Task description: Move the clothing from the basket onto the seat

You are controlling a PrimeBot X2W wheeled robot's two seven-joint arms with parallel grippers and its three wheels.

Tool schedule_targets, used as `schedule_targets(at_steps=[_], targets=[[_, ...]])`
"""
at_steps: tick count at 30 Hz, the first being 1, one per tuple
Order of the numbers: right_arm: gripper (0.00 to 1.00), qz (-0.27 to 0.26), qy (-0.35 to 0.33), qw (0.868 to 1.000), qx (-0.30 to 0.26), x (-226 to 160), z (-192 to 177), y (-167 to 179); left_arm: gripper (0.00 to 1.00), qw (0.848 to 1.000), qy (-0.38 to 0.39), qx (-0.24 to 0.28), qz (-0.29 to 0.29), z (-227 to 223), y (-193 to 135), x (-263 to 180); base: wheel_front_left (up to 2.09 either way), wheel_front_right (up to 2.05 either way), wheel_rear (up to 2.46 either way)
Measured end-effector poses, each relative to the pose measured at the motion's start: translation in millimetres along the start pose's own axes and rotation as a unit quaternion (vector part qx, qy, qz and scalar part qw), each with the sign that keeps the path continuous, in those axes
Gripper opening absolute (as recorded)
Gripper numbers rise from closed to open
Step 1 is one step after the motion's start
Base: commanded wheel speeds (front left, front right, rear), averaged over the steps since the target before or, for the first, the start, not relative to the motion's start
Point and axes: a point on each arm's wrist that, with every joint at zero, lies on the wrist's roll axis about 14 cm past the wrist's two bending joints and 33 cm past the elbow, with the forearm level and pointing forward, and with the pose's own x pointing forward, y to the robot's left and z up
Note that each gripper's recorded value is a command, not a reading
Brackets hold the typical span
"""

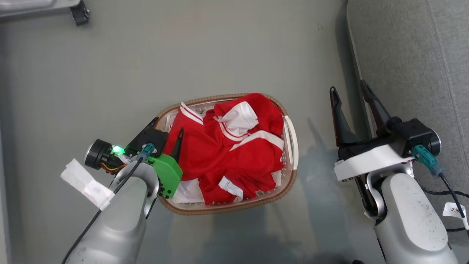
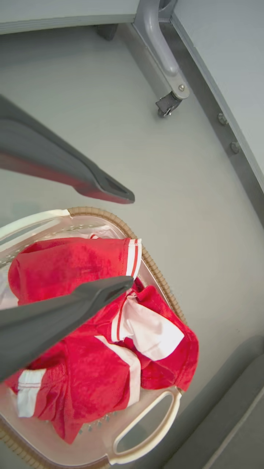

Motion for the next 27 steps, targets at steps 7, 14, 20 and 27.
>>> schedule_targets(at_steps=[7,14,20,27], targets=[[1.0,-0.02,0.034,0.999,0.014,12,-39,-19,1.0,0.995,0.092,0.003,-0.035,-59,-8,31,0.0,0.0,0.0],[1.0,-0.038,0.063,0.997,0.019,12,-68,-35,1.0,0.99,0.134,0.008,-0.052,-93,-7,52,0.0,0.0,0.0],[1.0,-0.051,0.076,0.996,0.018,8,-77,-45,1.0,0.988,0.144,0.015,-0.059,-101,-12,67,0.0,0.0,0.0],[1.0,-0.061,0.081,0.995,0.021,3,-80,-52,0.0,0.983,0.166,0.008,-0.076,-112,-23,70,0.0,0.0,0.0]])
